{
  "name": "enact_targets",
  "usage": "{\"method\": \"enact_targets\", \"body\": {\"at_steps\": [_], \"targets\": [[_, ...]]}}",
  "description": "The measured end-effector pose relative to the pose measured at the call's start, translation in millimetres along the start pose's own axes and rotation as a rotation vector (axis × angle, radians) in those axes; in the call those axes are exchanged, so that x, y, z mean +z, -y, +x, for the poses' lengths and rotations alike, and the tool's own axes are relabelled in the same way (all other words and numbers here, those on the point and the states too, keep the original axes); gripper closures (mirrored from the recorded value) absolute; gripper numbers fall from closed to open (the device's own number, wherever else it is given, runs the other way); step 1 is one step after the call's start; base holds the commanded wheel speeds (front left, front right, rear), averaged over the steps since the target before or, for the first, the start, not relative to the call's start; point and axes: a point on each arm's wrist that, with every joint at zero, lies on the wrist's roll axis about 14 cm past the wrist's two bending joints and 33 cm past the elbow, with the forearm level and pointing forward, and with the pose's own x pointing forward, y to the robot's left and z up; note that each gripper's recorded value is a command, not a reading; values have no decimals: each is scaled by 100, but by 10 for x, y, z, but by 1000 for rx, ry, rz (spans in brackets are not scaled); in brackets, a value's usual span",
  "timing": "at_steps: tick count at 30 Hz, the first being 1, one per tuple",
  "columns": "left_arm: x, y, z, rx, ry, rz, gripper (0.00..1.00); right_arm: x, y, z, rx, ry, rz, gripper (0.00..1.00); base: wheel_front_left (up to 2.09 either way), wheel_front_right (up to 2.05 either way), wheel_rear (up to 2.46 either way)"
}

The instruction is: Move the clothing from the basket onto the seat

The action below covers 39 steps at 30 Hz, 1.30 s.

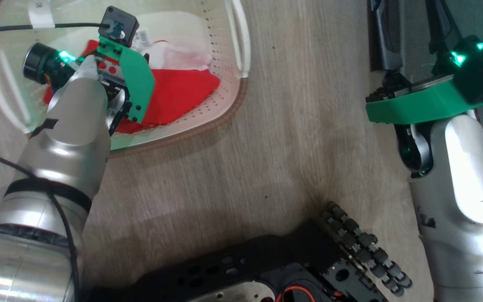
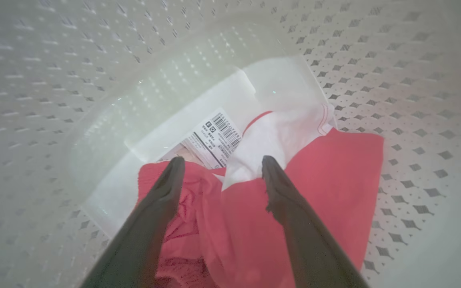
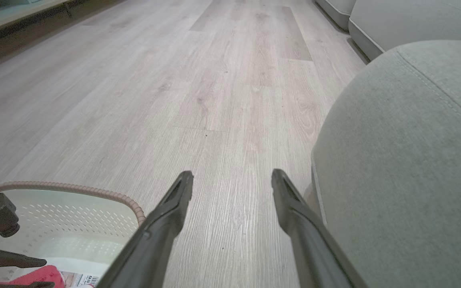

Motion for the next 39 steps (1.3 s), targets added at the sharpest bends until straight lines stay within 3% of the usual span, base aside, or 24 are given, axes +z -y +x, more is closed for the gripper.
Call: {"method": "enact_targets", "body": {"at_steps": [19, 21, 22, 26, 30, 39], "targets": [[-543, 159, 373, -46, -151, 33, 0, -270, 233, -136, -60, -68, -10, 0, 0, 0, 0], [-552, 157, 365, -43, -156, 46, 93, -274, 295, -196, -82, -74, -12, 0, 0, 0, 0], [-553, 160, 359, -43, -159, 55, 100, -274, 331, -231, -96, -77, -6, 0, 0, 0, 0], [-436, 169, 327, -45, -112, 47, 100, -215, 452, -299, -137, -68, 2, 0, 0, 0, 0], [-75, 187, 206, -39, 36, -21, 100, -129, 487, -310, -151, -51, 1, 0, 0, 0, 0], [570, -25, -636, 50, 355, -195, 100, 120, 433, -581, -166, -29, 1, 0, 0, 0, 0]]}}
